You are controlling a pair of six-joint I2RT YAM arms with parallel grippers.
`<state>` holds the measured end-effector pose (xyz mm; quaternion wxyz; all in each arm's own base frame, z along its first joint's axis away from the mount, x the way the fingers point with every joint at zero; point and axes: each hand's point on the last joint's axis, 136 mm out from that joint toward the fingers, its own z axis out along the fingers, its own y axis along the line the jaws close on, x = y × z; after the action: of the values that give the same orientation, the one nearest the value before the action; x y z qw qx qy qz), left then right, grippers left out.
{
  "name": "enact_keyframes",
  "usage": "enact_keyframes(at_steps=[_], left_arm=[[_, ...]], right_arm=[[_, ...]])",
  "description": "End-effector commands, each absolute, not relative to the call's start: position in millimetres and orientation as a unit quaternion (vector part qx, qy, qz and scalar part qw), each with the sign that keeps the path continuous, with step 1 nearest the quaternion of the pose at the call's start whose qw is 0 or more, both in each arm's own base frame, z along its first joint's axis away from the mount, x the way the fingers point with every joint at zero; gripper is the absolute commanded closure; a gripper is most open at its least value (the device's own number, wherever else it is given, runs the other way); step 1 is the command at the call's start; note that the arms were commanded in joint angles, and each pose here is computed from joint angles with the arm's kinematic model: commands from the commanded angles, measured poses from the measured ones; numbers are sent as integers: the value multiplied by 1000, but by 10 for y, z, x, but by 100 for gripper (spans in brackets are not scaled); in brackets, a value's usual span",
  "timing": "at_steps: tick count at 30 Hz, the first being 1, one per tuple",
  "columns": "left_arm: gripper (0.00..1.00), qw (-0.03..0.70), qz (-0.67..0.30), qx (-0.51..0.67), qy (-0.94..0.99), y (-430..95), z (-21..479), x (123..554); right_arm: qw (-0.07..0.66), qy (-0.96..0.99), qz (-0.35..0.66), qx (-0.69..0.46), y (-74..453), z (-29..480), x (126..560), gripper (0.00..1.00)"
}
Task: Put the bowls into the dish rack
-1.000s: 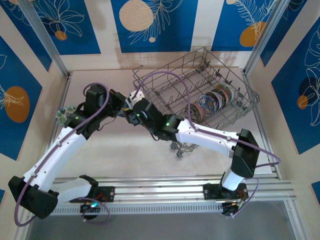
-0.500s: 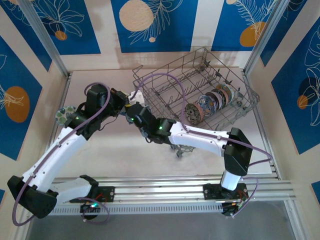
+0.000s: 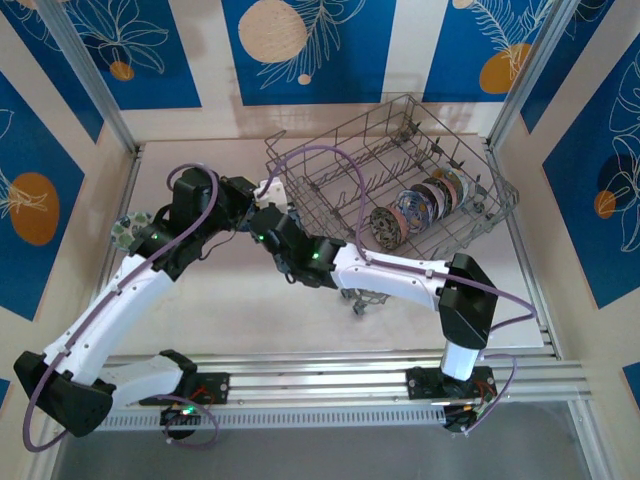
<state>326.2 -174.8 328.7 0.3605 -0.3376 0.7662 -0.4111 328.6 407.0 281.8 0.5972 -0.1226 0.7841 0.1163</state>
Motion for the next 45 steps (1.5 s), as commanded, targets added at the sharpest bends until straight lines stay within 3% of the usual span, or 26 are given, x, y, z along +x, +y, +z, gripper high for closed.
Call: enact_keyframes(at_steps=[1, 5, 10, 18, 32, 38, 45], left_arm=[[70, 373, -456, -322, 741, -1816, 3606, 3195], [46, 385, -457, -313, 738, -1800, 3678, 3191], [1, 427, -440, -302, 731, -1654, 3907, 3167], [1, 482, -420, -268, 721, -1467, 4337, 3075], [1, 432, -471, -221, 737, -1781, 4291, 3099], [1, 445, -454, -178, 751, -1787, 4319, 3071], [1, 448, -413, -144, 780, -1676, 4117, 3028]], right_arm=[[628, 762, 134, -83, 4028, 3109, 3368, 100], [630, 760, 137, -81, 3993, 3165, 3371, 100], [631, 760, 136, -80, 3905, 3227, 3378, 100], [619, 773, 124, -68, 3681, 3220, 3461, 100], [619, 778, 103, -38, 3302, 3266, 3562, 100], [636, 768, 70, -18, 2884, 3486, 3706, 100], [648, 760, -5, 37, 1977, 3694, 4035, 100]])
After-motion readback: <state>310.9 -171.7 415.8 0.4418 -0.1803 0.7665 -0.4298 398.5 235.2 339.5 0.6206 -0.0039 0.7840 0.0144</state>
